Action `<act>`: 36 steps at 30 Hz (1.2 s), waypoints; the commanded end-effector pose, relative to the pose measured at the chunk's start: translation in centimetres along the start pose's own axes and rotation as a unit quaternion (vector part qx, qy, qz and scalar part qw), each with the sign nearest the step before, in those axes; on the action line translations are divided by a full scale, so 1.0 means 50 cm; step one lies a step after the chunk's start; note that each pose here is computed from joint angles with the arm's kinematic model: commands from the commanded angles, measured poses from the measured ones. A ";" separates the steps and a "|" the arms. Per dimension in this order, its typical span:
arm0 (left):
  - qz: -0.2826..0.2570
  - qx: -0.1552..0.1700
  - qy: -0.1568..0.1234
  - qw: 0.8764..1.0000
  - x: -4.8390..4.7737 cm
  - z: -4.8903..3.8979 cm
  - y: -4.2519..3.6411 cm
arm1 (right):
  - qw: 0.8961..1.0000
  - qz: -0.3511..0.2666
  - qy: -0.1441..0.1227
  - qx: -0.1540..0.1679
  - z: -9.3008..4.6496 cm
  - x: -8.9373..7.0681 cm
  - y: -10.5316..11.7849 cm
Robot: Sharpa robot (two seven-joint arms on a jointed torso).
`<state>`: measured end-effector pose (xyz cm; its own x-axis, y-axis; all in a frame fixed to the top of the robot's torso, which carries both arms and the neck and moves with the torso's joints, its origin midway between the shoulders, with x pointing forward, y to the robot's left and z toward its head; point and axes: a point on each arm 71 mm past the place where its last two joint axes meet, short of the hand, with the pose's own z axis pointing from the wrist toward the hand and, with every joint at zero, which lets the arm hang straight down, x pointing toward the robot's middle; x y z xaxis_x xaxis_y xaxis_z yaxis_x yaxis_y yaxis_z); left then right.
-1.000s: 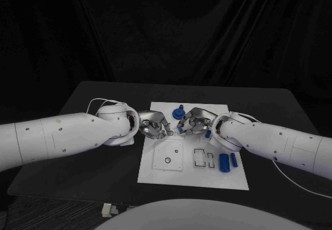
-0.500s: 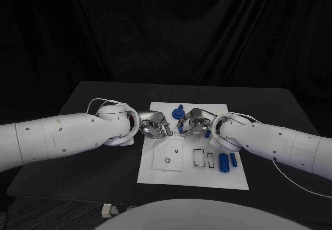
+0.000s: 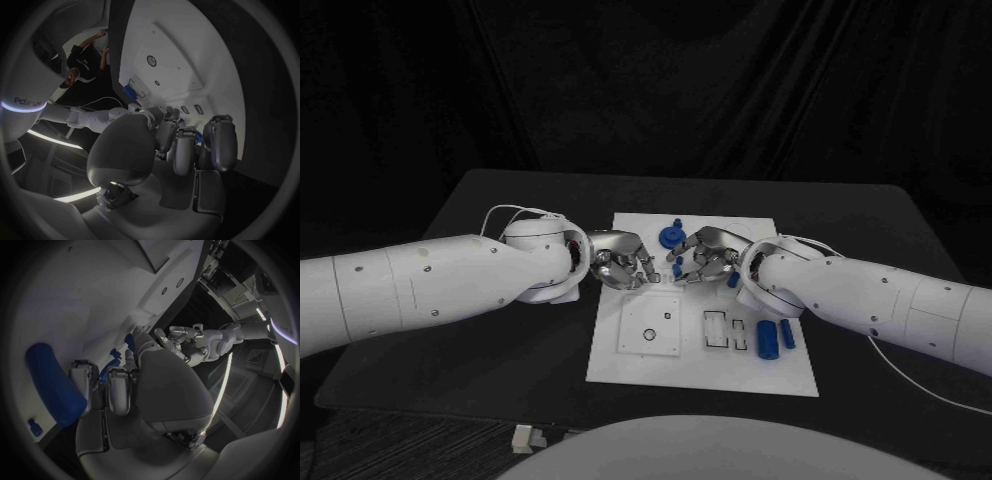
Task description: Assemble the parts on the task board
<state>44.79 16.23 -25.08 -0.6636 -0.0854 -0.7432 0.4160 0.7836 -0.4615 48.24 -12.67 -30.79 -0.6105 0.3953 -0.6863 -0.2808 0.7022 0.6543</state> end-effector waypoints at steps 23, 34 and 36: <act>-0.004 0.008 -0.014 1.000 -0.003 -0.010 0.002 | 0.983 -0.006 -0.157 -0.096 -0.064 -0.157 0.069; 0.015 0.002 -0.018 1.000 -0.052 -0.015 -0.014 | 0.941 -0.043 -0.312 -0.120 -0.198 -0.298 0.076; 0.028 0.002 -0.013 1.000 -0.075 -0.007 -0.030 | 0.934 -0.050 -0.332 -0.121 -0.229 -0.310 0.075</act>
<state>46.25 16.03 -21.81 -0.6092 -0.0859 -0.7883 0.4491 0.7819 -0.4323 48.65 -22.58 -15.13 -0.1185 0.6405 -0.7588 -0.4841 0.6299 0.6073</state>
